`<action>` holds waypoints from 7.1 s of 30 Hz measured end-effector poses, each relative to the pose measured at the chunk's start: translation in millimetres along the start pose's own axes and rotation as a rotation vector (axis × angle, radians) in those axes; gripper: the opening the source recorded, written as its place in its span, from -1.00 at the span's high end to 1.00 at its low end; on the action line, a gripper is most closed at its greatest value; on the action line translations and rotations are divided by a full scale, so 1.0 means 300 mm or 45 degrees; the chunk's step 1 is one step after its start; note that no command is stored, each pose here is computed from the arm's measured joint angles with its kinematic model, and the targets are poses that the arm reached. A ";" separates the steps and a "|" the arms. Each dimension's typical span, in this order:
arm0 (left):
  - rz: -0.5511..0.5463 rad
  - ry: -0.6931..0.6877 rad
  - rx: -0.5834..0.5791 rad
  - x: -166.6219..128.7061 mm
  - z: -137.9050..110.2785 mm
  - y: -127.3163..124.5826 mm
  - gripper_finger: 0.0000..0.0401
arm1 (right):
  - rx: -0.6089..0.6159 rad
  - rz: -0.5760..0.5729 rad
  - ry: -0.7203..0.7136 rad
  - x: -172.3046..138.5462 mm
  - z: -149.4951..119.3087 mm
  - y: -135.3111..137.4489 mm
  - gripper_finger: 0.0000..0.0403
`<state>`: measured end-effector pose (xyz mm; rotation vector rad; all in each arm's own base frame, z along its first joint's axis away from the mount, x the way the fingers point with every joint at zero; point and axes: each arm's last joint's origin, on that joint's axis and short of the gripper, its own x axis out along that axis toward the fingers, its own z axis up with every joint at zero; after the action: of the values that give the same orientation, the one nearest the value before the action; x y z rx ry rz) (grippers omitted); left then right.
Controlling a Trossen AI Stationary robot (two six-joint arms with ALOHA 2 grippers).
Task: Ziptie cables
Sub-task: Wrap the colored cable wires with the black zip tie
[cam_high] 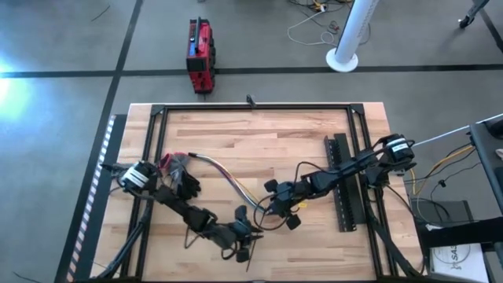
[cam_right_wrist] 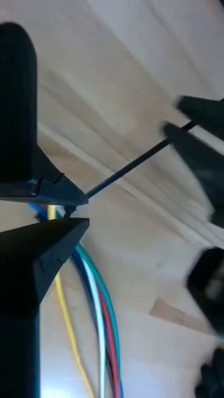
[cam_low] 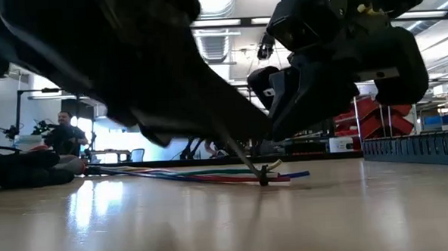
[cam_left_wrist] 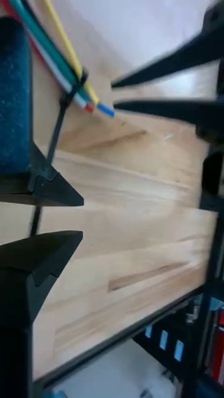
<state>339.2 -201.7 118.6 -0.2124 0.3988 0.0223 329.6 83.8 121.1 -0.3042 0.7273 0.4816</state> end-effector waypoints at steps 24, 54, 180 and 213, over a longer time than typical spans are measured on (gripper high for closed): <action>0.024 0.334 0.054 0.046 -0.051 0.012 0.89 | -0.066 -0.098 0.284 0.137 0.085 0.014 0.92; 0.283 0.273 0.076 0.014 -0.039 0.031 0.89 | 0.005 -0.046 0.462 0.196 0.085 0.019 0.94; 0.491 0.307 0.193 -0.019 0.069 0.198 0.90 | -0.014 -0.396 0.545 0.069 0.011 0.005 0.94; 0.541 0.311 0.088 -0.024 0.027 0.348 0.90 | 0.421 -0.498 0.336 0.095 -0.027 0.081 0.05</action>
<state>329.1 -97.7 107.5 -0.0584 0.6816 0.4031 330.9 109.9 93.2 -0.1928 0.9637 -0.0546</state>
